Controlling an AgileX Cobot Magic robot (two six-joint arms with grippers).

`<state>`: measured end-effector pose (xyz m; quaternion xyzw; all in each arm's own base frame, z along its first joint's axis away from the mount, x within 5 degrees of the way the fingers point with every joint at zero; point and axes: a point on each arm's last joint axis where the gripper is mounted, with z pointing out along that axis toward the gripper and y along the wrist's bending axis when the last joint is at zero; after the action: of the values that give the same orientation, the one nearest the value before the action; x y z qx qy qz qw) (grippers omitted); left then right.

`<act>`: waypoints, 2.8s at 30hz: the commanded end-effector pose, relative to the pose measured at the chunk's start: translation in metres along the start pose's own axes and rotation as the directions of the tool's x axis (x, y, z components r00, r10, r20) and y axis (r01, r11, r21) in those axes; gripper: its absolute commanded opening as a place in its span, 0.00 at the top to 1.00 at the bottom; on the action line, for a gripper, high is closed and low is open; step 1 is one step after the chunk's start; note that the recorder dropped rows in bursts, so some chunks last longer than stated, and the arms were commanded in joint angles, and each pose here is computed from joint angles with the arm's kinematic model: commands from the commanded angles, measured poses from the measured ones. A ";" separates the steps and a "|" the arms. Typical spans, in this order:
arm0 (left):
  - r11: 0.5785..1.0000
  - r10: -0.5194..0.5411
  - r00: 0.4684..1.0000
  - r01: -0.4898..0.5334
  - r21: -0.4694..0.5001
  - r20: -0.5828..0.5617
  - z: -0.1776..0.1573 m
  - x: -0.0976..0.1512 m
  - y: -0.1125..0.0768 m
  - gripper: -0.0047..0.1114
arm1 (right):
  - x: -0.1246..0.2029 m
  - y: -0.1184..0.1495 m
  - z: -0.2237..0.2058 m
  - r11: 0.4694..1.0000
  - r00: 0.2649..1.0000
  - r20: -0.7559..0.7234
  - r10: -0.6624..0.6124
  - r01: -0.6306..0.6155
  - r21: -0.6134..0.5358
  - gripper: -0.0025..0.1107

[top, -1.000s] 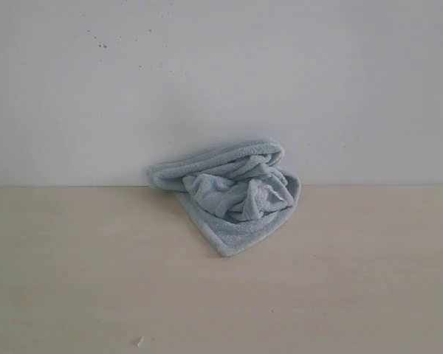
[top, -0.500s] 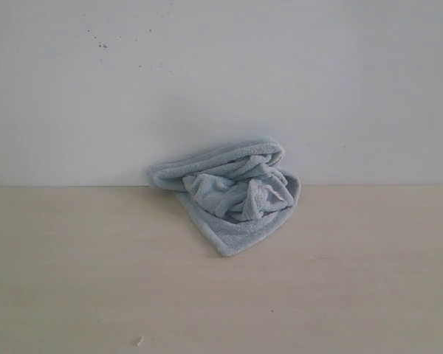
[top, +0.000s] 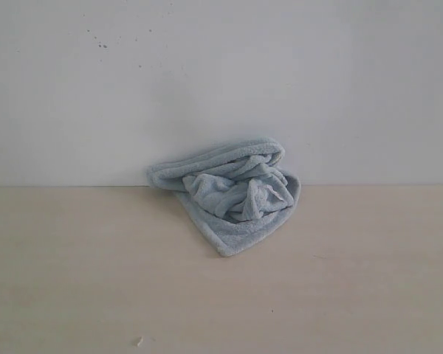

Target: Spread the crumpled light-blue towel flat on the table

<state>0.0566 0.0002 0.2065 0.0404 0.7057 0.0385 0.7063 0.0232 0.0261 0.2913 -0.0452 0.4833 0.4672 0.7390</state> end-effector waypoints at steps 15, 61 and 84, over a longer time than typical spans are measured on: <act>1.000 -0.005 1.000 0.005 -0.002 0.012 0.000 0.000 0.000 0.92 | -0.001 -0.030 0.084 0.857 0.791 -0.524 -0.316 0.475 0.200 0.98; 1.000 -0.005 1.000 0.005 -0.002 0.012 0.000 0.000 0.000 0.92 | 0.031 0.001 0.141 0.943 0.915 -0.324 -0.241 0.142 -0.301 0.98; 1.000 -0.005 1.000 0.005 -0.002 0.012 0.000 0.000 0.000 0.92 | 0.052 -0.029 0.103 0.964 0.670 -0.717 -0.192 0.265 -0.011 0.98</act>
<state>0.0566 0.0002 0.2067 0.0404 0.7050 0.0385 0.7070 0.1086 0.1057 0.2974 -0.2980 0.7237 0.3412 0.5207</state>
